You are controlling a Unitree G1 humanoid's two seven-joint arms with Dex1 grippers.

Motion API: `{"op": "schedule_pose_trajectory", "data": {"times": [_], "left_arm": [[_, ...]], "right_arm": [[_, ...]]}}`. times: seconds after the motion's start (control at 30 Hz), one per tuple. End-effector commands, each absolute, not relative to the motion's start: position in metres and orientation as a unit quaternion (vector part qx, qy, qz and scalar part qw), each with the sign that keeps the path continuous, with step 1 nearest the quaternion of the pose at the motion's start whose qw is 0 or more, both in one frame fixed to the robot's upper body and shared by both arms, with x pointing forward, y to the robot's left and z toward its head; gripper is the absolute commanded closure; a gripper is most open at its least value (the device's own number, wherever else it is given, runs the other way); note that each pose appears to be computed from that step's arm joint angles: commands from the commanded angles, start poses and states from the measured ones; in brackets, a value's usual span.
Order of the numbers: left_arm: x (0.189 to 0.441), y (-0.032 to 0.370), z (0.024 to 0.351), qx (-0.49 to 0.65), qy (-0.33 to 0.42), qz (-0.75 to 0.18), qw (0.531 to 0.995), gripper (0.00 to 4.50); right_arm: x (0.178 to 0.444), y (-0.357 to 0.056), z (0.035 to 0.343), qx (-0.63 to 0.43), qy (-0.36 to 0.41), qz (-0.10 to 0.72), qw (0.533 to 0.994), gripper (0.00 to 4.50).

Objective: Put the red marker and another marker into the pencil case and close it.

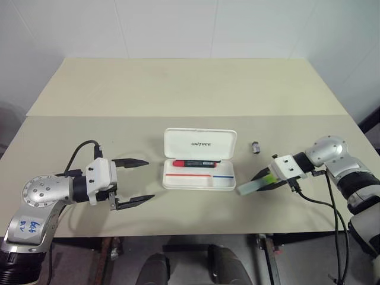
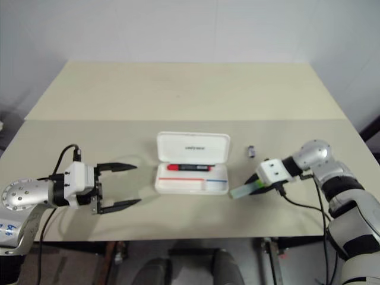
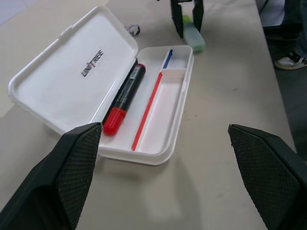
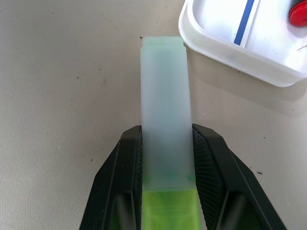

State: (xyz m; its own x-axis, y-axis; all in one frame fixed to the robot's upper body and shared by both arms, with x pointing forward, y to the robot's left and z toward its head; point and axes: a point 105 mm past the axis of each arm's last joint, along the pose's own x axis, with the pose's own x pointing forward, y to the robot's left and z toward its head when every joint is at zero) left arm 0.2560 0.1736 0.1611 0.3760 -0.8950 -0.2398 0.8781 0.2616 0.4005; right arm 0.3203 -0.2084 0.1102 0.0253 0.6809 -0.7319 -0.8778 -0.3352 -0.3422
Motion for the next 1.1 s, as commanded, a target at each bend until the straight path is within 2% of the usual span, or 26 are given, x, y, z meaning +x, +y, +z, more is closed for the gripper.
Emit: {"op": "schedule_pose_trajectory", "data": {"times": [0.03,0.2,0.3,0.5,0.6,0.8,0.97,1.1], "left_arm": [[0.259,0.171,0.162,0.243,-0.032,-0.568,0.785,0.0],[0.263,0.174,0.157,0.236,-0.029,-0.572,0.785,0.0],[0.268,0.181,0.151,0.23,-0.023,-0.568,0.79,0.0],[0.269,0.186,0.147,0.226,-0.015,-0.558,0.798,0.0],[0.267,0.19,0.145,0.225,-0.009,-0.554,0.802,0.0],[0.261,0.212,0.141,0.227,0.02,-0.529,0.818,0.0],[0.254,0.22,0.139,0.223,0.032,-0.516,0.827,0.0],[0.25,0.22,0.138,0.219,0.035,-0.512,0.83,0.0]], "right_arm": [[0.314,-0.234,0.125,-0.44,0.131,0.673,0.58,3.4],[0.307,-0.239,0.145,-0.433,0.115,0.665,0.598,3.4],[0.295,-0.207,0.18,-0.37,0.053,0.69,0.62,3.4],[0.284,-0.139,0.21,-0.287,-0.013,0.695,0.659,3.4],[0.281,-0.118,0.207,-0.285,-0.014,0.692,0.663,3.4],[0.298,-0.062,0.186,-0.285,0.021,0.639,0.714,3.4],[0.302,-0.041,0.162,-0.305,0.059,0.617,0.723,3.4],[0.3,-0.032,0.158,-0.307,0.077,0.613,0.724,3.4]]}}
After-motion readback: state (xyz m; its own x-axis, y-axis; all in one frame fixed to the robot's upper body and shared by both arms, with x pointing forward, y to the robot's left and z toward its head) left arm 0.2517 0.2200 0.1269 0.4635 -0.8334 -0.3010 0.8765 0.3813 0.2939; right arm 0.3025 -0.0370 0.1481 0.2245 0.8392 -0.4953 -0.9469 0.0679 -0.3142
